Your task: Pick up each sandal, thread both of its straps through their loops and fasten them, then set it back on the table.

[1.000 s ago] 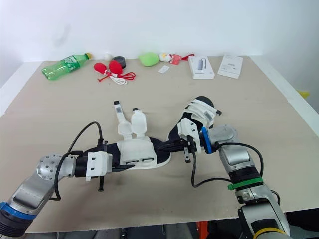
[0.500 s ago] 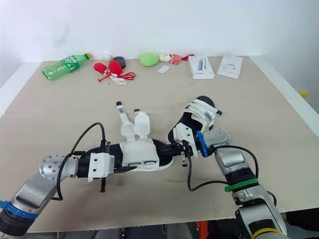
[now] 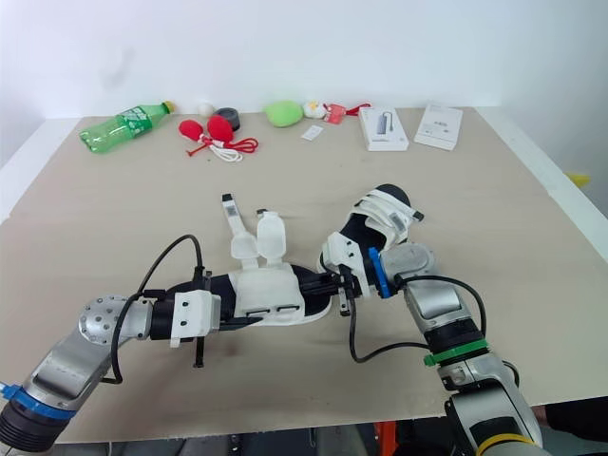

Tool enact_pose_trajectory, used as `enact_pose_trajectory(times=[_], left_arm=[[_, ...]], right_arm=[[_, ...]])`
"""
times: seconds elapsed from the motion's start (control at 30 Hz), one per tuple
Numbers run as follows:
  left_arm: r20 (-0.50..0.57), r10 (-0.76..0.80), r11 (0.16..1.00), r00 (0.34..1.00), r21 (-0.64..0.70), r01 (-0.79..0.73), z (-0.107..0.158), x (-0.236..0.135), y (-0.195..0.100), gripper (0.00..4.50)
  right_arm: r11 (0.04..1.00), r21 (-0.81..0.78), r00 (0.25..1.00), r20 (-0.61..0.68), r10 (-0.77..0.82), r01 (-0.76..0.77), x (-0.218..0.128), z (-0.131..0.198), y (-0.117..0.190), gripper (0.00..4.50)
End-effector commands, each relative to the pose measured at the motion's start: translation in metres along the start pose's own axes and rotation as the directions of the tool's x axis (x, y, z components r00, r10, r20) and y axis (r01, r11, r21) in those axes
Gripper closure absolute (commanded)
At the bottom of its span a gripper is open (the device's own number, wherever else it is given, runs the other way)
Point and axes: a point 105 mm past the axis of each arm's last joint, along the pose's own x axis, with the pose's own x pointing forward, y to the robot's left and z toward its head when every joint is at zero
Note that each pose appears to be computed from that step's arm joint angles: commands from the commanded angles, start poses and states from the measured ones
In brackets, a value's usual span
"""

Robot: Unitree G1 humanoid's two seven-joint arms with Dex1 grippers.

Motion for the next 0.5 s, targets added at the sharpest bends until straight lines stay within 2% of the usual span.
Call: enact_pose_trajectory(times=[0.03,0.27,0.37,0.43,0.47,0.5], left_arm=[[0.042,0.006,0.999,0.999,0.042,-0.007,0.014,0.001,0.001,4.5],[0.036,-0.009,1.0,0.999,0.026,0.008,0.013,0.0,0.0,4.5],[0.031,-0.021,1.0,0.999,-0.02,0.022,0.012,-0.003,-0.002,3.61],[0.036,-0.017,0.998,0.999,-0.055,0.019,0.013,-0.006,0.0,2.51],[0.034,-0.019,0.997,0.999,-0.075,0.021,0.013,-0.008,0.002,2.33],[0.028,-0.025,0.994,0.999,-0.106,0.028,0.012,-0.011,0.003,1.9]], right_arm=[[0.999,-0.037,1.0,-0.009,0.023,-0.023,0.003,0.003,0.005,4.41],[1.0,-0.029,0.995,-0.098,0.001,-0.004,0.0,-0.025,0.003,4.41],[0.999,-0.047,0.995,-0.1,-0.005,0.0,0.0,-0.026,0.002,4.5],[0.998,-0.056,0.995,-0.099,-0.003,-0.003,0.001,-0.026,0.002,4.5],[0.998,-0.06,0.995,-0.098,-0.002,-0.004,0.001,-0.026,0.002,4.5],[0.998,-0.064,0.995,-0.097,-0.001,-0.005,0.002,-0.025,0.001,4.5]])
